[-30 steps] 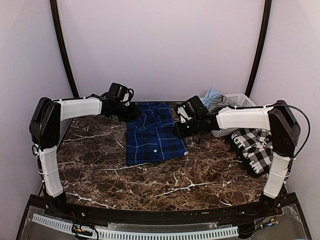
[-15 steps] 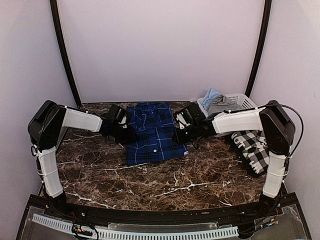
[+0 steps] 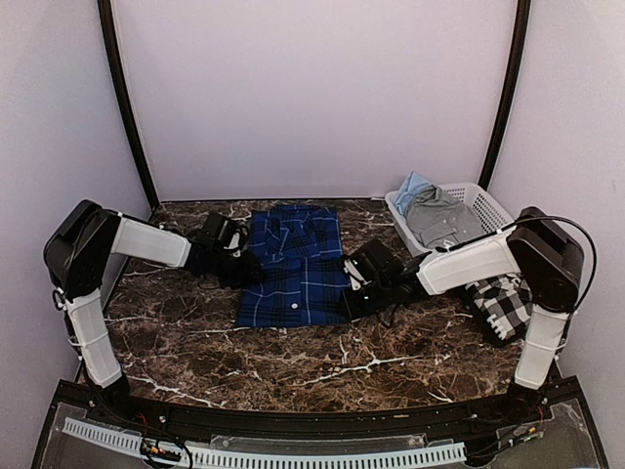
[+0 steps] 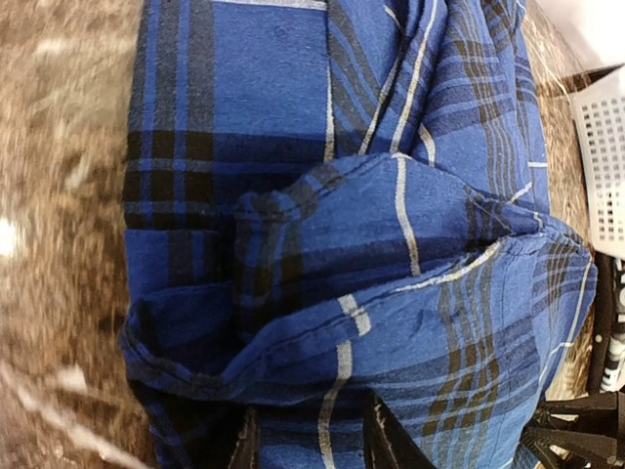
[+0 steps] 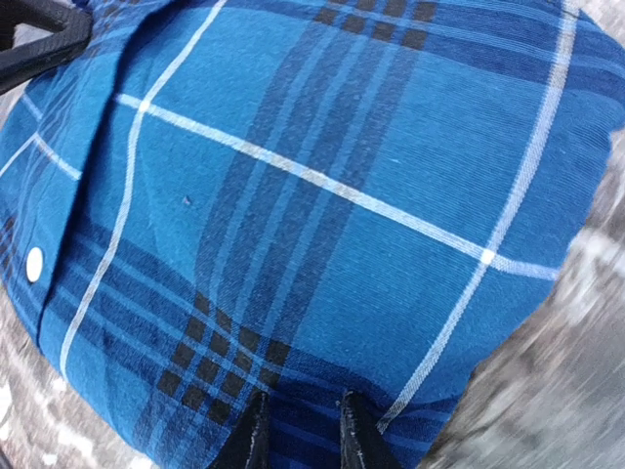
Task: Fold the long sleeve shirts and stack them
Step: Move the 2/3-rectangle-folded shirt to the center of the board, then smooth out the 2/3-rectangle-folded shirt at the center of the board.
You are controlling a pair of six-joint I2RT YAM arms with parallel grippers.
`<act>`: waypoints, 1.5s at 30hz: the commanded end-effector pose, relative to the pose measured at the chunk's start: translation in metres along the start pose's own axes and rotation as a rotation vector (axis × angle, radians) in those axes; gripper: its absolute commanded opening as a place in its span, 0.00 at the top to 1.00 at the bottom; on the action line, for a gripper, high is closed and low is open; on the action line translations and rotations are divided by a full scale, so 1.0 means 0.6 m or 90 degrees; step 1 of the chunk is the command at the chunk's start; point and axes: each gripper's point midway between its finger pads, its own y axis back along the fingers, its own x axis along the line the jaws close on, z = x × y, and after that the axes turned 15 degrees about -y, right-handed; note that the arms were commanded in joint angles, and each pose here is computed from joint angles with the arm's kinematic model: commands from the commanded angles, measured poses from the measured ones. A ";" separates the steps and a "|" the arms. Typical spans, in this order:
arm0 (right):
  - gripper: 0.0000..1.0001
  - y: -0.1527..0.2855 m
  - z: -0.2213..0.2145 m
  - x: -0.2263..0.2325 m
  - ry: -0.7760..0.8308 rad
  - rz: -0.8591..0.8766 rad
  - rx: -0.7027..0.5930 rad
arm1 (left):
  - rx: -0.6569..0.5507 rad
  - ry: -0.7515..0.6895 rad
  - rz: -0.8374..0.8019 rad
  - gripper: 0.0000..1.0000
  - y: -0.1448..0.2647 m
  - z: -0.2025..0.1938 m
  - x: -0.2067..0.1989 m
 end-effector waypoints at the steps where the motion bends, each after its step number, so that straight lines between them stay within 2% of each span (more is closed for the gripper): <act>1: 0.77 0.013 -0.089 0.005 -0.024 0.006 0.066 | 0.078 0.015 0.016 0.65 0.024 -0.092 0.003; 7: 0.77 0.060 -0.136 0.019 -0.036 0.039 0.078 | 0.087 0.003 0.014 0.65 0.080 -0.138 -0.040; 8: 0.77 0.069 -0.132 0.020 -0.036 0.040 0.070 | 0.096 0.005 0.019 0.64 0.086 -0.150 -0.038; 15: 0.70 0.118 -0.036 0.014 -0.059 0.038 -0.021 | 0.030 0.006 0.024 0.62 0.140 -0.115 -0.051; 19: 0.62 0.118 0.012 -0.007 -0.085 0.039 -0.048 | 0.014 0.000 0.033 0.62 0.139 -0.103 -0.048; 25: 0.59 0.079 0.047 -0.025 -0.089 0.029 -0.038 | 0.007 0.019 0.091 0.61 0.131 -0.106 -0.006; 28: 0.57 0.056 0.065 -0.021 -0.085 0.026 -0.042 | 0.002 0.039 0.082 0.59 0.127 -0.104 0.010; 36: 0.58 0.020 0.086 -0.020 -0.121 0.016 -0.051 | 0.015 0.034 0.060 0.58 0.103 -0.084 0.044; 45: 0.64 0.023 0.123 -0.001 -0.106 0.027 -0.084 | 0.027 -0.002 0.010 0.64 0.081 -0.047 0.023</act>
